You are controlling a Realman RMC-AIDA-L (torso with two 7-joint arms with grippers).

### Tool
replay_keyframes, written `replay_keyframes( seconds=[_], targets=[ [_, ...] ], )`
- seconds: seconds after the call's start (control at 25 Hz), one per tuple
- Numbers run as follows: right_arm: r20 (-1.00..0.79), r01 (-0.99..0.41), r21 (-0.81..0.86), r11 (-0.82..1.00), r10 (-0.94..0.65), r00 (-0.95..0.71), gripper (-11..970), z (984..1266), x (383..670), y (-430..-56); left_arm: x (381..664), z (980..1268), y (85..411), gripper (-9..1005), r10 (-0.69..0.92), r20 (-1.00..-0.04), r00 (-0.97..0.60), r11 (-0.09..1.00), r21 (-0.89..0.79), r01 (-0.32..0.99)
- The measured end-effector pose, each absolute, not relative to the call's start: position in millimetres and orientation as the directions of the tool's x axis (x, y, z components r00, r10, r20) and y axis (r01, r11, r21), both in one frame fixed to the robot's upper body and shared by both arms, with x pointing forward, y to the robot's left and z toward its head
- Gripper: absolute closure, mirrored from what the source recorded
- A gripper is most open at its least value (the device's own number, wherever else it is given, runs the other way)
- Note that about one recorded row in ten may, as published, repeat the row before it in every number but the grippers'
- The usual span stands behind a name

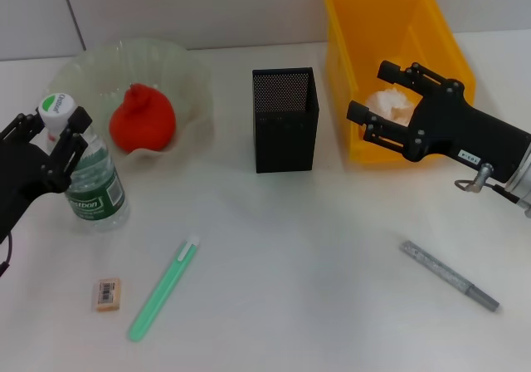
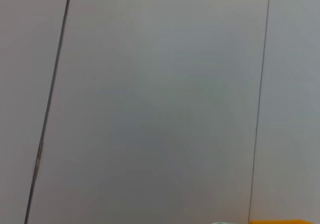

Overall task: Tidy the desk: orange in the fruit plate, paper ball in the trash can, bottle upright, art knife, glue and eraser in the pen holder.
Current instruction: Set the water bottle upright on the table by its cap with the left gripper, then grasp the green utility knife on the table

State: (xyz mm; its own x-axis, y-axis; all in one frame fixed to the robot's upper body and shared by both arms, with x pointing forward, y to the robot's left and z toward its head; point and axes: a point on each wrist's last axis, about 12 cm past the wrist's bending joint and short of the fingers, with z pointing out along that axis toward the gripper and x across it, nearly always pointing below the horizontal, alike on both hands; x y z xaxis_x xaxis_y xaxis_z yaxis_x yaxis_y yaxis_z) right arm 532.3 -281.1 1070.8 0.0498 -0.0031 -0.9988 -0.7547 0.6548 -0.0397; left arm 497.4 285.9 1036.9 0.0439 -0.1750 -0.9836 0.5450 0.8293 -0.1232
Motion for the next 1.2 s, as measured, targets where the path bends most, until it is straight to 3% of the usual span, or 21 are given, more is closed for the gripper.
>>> replay_keyframes(
  seconds=[0.52,0.88,1.2],
  targets=[
    [-0.999,-0.755,-0.044,0.654,-0.005,0.054,195,1071.9,533.5,-280.8,494.4,1037.3,286.5,409,-0.186,-0.981,0.052,0.828,-0.128,0.546],
    [-0.999,-0.758,-0.043,0.651,-0.01,0.049,195,1073.1,536.3,-279.4,492.3,1039.7,288.4,186,-0.192,-0.979,0.07,0.823,-0.122,0.555],
    [-0.999,-0.756,-0.044,0.653,-0.017,0.044,196,1072.4,537.4,-279.3,490.8,1045.3,290.2,185,-0.207,-0.972,0.108,0.817,-0.112,0.566]
  ],
)
